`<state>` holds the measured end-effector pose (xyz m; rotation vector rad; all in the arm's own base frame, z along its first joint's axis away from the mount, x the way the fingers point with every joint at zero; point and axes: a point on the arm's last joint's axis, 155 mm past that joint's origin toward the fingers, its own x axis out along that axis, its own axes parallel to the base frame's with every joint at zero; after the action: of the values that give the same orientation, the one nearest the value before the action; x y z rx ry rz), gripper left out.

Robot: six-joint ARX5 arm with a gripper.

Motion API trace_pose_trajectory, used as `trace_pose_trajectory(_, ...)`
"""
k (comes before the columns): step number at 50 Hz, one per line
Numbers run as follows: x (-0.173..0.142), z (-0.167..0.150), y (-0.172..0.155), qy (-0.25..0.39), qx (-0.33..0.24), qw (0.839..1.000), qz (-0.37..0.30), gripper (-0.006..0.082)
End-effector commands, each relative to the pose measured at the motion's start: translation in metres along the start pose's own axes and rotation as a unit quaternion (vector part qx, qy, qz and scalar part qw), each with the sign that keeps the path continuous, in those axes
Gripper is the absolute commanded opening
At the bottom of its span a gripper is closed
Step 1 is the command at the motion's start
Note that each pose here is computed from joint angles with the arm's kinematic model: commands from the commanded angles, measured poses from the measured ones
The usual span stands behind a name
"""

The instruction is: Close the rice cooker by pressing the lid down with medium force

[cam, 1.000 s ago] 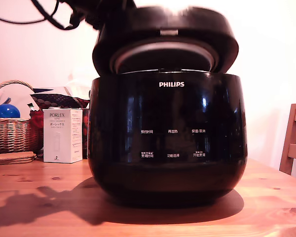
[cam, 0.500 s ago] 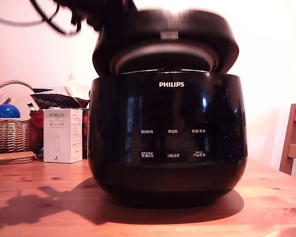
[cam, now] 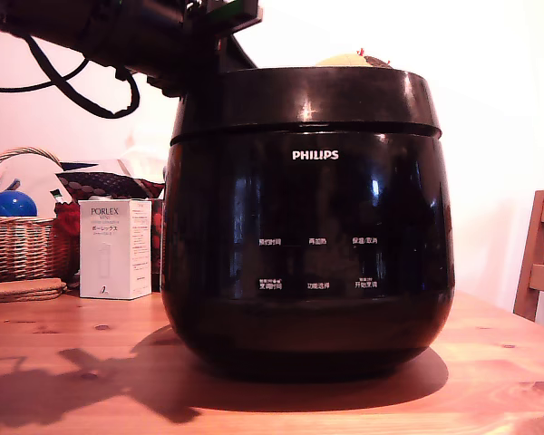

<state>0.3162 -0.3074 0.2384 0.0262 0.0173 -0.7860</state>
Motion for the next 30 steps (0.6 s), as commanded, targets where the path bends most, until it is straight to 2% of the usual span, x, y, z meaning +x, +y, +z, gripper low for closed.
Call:
trace_pose_trajectory(1,-0.006,-0.072,-0.013,0.084,0.004,0.996,-0.017,-0.0019)
trace_pose_trajectory(6,-0.006,-0.095,-0.022,0.106,0.006,0.994,-0.022,-0.0019)
trace_pose_trajectory(12,-0.002,-0.105,-0.032,0.108,0.008,0.994,-0.03,-0.0019)
trace_pose_trajectory(23,0.001,-0.104,-0.037,0.097,0.009,0.995,-0.032,-0.0019)
trace_pose_trajectory(30,0.002,-0.083,-0.036,0.062,0.008,0.998,-0.031,-0.0019)
